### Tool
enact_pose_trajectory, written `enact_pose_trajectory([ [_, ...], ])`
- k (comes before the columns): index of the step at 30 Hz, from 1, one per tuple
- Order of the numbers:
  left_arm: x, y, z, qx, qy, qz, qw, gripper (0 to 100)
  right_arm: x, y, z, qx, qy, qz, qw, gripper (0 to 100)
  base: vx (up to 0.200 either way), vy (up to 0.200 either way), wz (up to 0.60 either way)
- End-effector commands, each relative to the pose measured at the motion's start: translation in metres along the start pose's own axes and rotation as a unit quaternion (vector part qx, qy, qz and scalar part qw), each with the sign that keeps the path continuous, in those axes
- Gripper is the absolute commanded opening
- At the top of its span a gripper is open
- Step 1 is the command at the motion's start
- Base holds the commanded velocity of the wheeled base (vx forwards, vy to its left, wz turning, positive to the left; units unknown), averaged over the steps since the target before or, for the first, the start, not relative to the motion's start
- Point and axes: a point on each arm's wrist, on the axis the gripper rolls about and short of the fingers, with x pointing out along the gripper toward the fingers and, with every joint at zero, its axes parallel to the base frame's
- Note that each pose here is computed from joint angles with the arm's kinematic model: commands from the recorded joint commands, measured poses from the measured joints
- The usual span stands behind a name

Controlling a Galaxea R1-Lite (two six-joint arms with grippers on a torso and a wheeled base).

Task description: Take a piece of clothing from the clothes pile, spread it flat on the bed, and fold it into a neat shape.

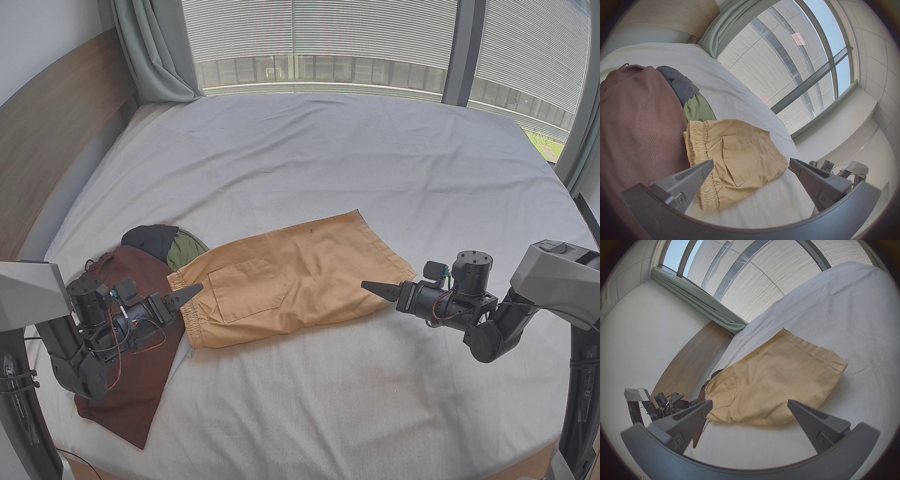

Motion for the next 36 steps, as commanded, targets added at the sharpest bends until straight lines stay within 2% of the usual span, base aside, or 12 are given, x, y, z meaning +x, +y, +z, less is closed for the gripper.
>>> enact_pose_trajectory([
  [1, 0.000, 0.000, 0.000, 0.000, 0.000, 0.000, 1.0000, 100, 0.008, -0.011, -0.012, 0.007, 0.009, -0.013, 0.9998, 100, 0.000, 0.000, 0.00],
  [23, 0.000, 0.004, 0.000, 0.004, -0.002, 0.005, 1.0000, 100, 0.016, -0.027, -0.037, 0.029, 0.046, -0.032, 0.9980, 100, 0.000, 0.000, 0.00],
  [36, 0.000, 0.003, 0.001, 0.005, -0.003, 0.004, 1.0000, 100, 0.034, -0.036, -0.047, 0.028, 0.045, -0.031, 0.9981, 100, 0.000, 0.000, 0.00],
])
